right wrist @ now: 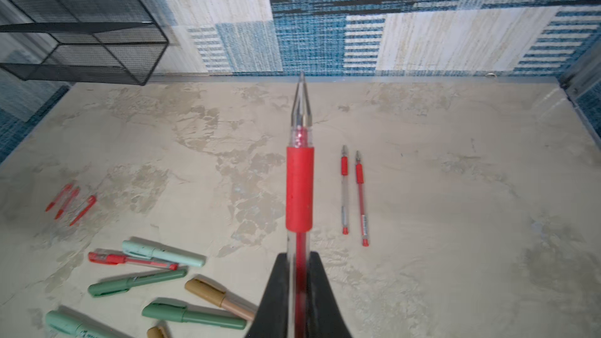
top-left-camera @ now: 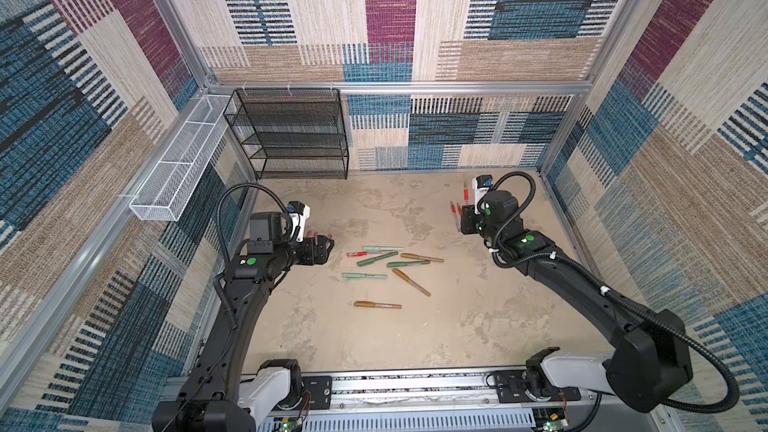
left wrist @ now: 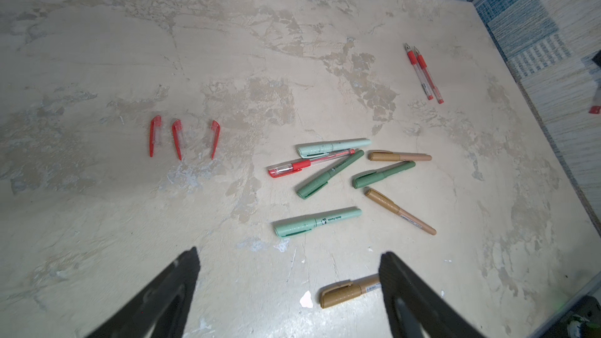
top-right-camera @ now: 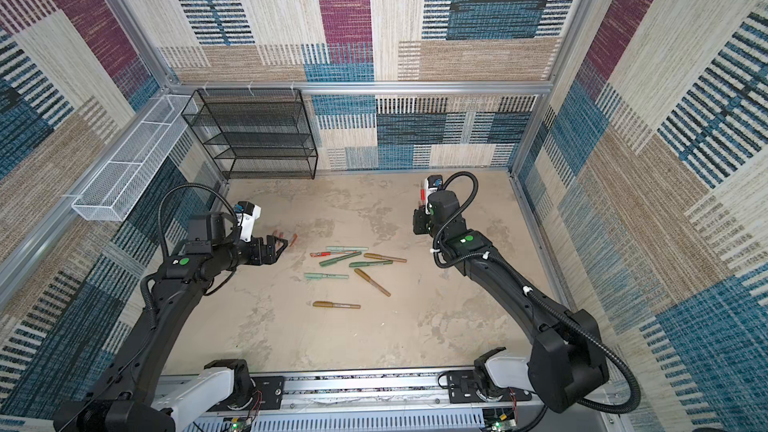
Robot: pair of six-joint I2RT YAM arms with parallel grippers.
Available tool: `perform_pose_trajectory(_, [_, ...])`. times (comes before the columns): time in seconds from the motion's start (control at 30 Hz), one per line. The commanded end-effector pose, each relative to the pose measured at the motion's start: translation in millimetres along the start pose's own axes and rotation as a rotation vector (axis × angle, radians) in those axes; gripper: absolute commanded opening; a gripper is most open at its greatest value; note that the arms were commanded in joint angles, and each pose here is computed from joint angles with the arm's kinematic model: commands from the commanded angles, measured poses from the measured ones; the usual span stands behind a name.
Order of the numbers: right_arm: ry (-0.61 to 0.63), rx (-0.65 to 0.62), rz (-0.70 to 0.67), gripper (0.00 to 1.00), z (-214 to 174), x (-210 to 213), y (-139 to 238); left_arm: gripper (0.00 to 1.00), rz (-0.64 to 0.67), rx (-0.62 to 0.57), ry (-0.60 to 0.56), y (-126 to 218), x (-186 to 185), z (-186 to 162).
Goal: Open the pen caps
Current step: 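Lower the uncapped pen beside the other two pens and open the right gripper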
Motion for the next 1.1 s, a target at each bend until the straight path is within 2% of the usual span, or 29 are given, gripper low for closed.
perform_pose_trajectory(0.0, [0.040,0.028,0.020,0.00,2.2,-8.2,-14.8,0.92,-0.040,-0.064,-0.011,5.6,-5.6,11.5])
perform_pose_trajectory(0.17, [0.008,0.123,0.016,0.00,-8.5,-38.1,-51.7,0.94,0.017,-0.077,-0.032,12.3,3.1,17.4])
perform_pose_trajectory(0.43, [-0.011,0.257,-0.003,0.00,-40.1,-74.3,-109.4,0.94,0.000,-0.089,-0.034,14.2,-0.2,18.2])
perform_pose_trajectory(0.63, [-0.041,0.339,-0.002,0.01,-67.2,-86.6,-145.4,0.94,0.006,-0.089,-0.032,16.5,0.4,21.2])
perform_pose_trajectory(0.83, [-0.060,0.403,0.001,0.04,-88.5,-91.1,-170.8,0.94,0.006,-0.085,-0.027,16.9,1.0,21.6])
perform_pose_trajectory(1.07, [-0.080,0.436,-0.014,0.06,-102.1,-97.8,-181.2,0.94,0.005,-0.081,-0.023,15.4,1.9,20.9])
Point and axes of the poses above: each gripper's point midway between its finger pads, its own y axis back along the fingers, its own x axis along the line the jaws close on, z = x × y, the point moved 2 cm from there along y, back along the fingers, and after that the axes turned 3 degrees about y, right-handed, at the moved point
